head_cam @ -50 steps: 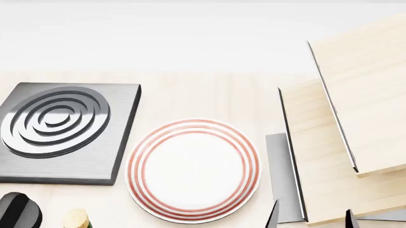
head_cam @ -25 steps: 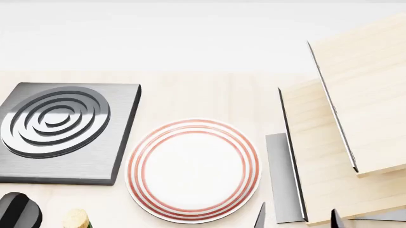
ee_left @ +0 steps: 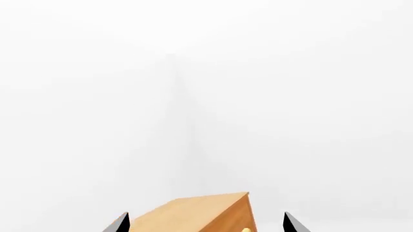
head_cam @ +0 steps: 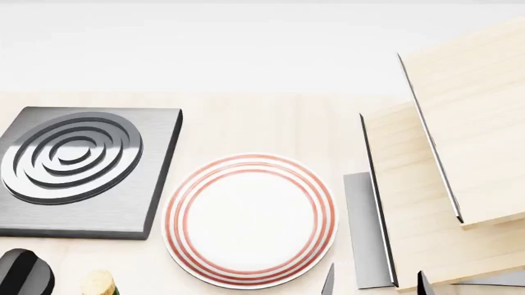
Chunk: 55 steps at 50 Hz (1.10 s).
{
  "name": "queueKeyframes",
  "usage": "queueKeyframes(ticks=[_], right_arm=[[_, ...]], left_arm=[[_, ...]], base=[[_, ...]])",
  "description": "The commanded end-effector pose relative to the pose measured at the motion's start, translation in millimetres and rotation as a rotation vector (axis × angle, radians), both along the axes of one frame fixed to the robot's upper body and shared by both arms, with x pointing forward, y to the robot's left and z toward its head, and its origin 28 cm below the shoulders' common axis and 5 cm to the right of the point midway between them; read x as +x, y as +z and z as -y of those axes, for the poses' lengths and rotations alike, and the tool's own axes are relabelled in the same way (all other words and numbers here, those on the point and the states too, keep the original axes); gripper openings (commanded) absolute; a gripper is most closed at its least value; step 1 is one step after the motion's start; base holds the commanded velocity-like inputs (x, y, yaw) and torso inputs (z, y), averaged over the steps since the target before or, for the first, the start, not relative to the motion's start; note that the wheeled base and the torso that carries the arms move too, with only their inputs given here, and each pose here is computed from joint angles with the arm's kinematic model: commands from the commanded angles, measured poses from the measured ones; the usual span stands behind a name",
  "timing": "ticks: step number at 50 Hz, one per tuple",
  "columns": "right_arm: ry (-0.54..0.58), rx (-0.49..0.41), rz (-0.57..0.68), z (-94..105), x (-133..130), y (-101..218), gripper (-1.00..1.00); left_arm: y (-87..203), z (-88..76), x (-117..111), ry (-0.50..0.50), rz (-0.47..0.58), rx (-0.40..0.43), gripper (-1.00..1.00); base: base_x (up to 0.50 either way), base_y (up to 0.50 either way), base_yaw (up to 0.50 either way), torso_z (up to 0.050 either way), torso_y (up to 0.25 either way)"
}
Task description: Pick up the akita bowl and put it on the plate.
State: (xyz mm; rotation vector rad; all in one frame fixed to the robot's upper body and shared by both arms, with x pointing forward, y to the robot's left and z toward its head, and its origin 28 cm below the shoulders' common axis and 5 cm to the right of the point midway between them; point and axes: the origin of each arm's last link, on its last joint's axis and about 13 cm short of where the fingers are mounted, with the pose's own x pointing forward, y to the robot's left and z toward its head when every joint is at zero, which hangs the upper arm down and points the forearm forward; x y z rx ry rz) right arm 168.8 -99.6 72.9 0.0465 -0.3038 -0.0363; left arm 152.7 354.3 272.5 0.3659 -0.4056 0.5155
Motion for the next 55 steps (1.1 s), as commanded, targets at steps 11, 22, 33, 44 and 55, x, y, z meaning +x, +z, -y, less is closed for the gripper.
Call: queueKeyframes(ticks=[11, 22, 33, 44, 55], right_arm=[[0.011, -0.007, -0.011, -2.5, 1.2, -3.8, 1.00], [0.012, -0.010, -0.023, -3.4, 3.1, -6.8, 1.00], [0.012, -0.014, -0.035, -4.7, 6.2, -11.4, 1.00], [0.016, -0.018, -0.044, -6.1, 7.0, -13.6, 1.00], [0.021, -0.022, -0.052, -7.5, 7.9, -15.9, 1.00]], left_arm=[[15.8, -10.9, 10.2, 0.046, -0.072, -0.019, 1.00], [22.4, -15.3, -1.0, 0.002, -0.223, -0.040, 1.00], [31.3, -23.0, -27.1, -0.088, -0.364, -0.142, 1.00], [23.0, -20.0, -28.9, -0.181, -0.577, -0.198, 1.00], [25.5, -24.6, -33.3, -0.249, -0.598, -0.266, 1.00]], base=[[0.00, 0.00, 0.00, 0.000, 0.000], [0.00, 0.00, 0.00, 0.000, 0.000], [0.00, 0.00, 0.00, 0.000, 0.000], [0.00, 0.00, 0.00, 0.000, 0.000], [0.00, 0.00, 0.00, 0.000, 0.000]])
